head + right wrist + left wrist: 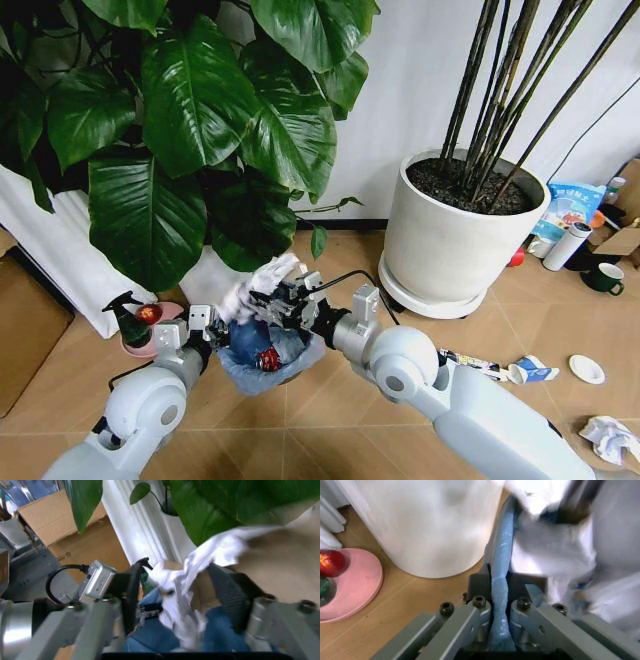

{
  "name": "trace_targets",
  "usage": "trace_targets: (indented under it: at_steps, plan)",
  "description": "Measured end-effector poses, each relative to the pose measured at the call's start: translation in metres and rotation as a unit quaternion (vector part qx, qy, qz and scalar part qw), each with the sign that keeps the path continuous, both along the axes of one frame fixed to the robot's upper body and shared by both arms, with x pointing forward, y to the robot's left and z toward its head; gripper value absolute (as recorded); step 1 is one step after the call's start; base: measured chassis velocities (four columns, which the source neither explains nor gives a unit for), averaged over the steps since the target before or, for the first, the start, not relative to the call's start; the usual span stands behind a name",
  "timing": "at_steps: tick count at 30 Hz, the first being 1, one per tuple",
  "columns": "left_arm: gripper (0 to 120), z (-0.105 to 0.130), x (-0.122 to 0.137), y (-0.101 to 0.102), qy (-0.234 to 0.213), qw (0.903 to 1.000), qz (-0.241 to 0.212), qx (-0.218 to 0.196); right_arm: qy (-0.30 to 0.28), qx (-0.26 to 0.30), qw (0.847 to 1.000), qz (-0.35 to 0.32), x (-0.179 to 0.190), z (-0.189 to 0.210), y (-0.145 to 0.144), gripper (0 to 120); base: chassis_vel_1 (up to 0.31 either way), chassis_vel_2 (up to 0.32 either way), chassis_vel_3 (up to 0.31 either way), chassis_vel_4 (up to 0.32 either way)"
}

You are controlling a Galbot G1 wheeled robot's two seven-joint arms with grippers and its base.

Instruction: Pick up the trash bin and place the garbage on the floor into it.

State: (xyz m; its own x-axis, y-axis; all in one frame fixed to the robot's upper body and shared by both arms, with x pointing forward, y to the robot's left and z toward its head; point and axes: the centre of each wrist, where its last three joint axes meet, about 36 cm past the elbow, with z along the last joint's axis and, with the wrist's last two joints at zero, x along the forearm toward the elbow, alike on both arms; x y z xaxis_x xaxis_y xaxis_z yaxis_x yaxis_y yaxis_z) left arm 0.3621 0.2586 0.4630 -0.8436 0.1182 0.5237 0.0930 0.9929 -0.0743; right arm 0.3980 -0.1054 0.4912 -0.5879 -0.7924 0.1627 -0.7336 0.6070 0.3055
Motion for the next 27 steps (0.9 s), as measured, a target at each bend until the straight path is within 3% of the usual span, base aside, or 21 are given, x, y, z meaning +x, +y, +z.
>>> trace_targets:
  at_steps: [4,12,18,22,27]
  plan:
    - [0,0.001,-0.001,-0.001,-0.002,1.0000,0.000,0.000,0.000,-0.003,1.000,-0.003,0.001,-0.003,-0.002,73,0.000,0.000,0.000,0.000]
    - [0,0.003,-0.002,0.001,-0.004,1.0000,0.005,0.003,-0.005,-0.003,1.000,-0.009,0.001,-0.004,-0.005,99,0.000,0.000,0.000,0.000]
    - [0,0.003,-0.002,0.002,-0.006,0.9999,0.009,0.001,-0.013,-0.002,1.000,-0.020,0.001,0.001,-0.015,100,0.000,0.000,0.000,0.000]
    - [0,0.002,-0.002,0.004,-0.007,0.9998,0.017,0.003,-0.031,-0.008,0.997,-0.066,0.000,0.004,-0.034,100,0.000,0.000,0.000,0.000]
    - [0,0.001,-0.009,0.006,-0.013,0.9996,0.022,0.015,-0.048,-0.052,0.984,-0.165,-0.006,-0.004,-0.089,100,0.000,0.000,0.000,0.000]
